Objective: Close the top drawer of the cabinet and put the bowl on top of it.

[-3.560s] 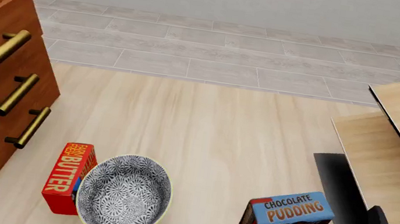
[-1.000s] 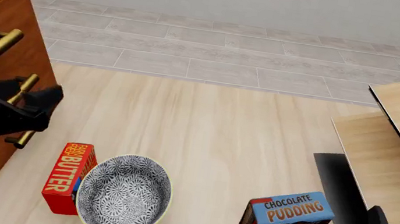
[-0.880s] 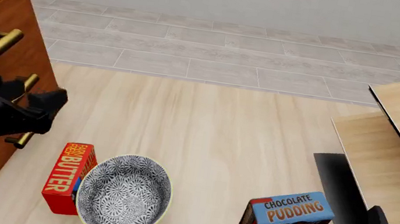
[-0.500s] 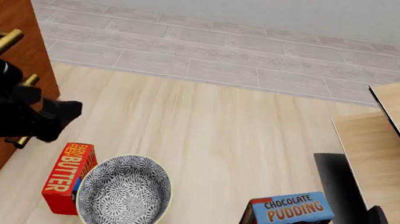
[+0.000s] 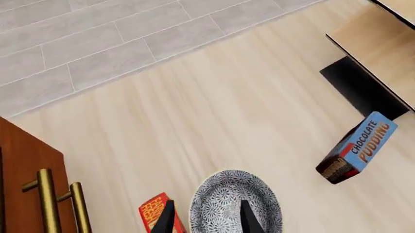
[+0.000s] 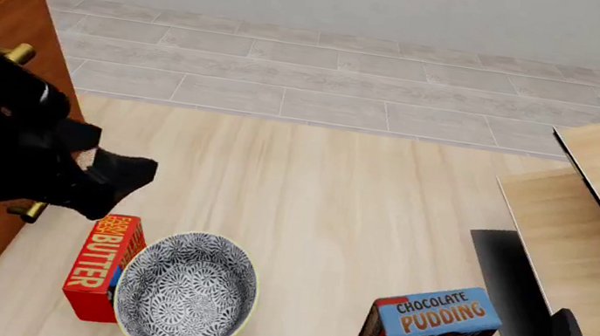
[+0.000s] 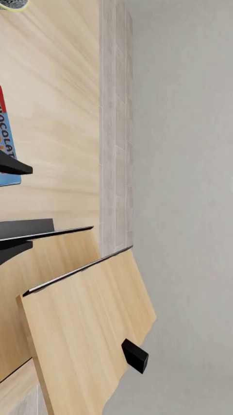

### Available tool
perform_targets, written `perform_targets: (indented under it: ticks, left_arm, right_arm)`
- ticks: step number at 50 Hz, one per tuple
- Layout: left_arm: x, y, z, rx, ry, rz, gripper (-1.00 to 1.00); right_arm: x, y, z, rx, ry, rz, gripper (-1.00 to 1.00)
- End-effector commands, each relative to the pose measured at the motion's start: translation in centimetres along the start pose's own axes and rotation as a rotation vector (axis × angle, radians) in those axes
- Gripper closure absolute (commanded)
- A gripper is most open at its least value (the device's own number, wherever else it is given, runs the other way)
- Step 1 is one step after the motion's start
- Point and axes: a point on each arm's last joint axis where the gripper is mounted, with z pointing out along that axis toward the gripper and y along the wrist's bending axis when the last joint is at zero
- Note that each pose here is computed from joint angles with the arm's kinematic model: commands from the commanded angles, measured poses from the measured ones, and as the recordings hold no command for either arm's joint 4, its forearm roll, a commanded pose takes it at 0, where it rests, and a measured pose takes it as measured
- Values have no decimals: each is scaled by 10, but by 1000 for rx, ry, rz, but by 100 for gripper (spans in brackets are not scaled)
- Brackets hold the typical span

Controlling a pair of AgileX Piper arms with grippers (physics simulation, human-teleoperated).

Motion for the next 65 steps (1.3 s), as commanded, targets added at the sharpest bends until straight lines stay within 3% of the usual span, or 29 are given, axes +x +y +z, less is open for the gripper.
perform_targets:
  ticks: [1, 6, 21, 31, 65]
  left_arm:
    - [3, -6, 13, 29, 100, -2, -100]
    - [5, -20, 26, 77, 160, -78, -100]
    - [-1, -46, 33, 163, 186, -115, -100]
    - [9, -58, 46, 195, 214, -123, -100]
    - [38, -64, 72, 192, 259, -175, -100]
  right_arm:
    - [0, 0, 0, 0, 0, 0, -100]
    - [0, 0, 0, 0, 0, 0, -100]
    - [0, 0, 0, 0, 0, 0, -100]
    - [0, 0, 0, 0, 0, 0, -100]
    - [0, 0, 0, 0, 0, 0, -100]
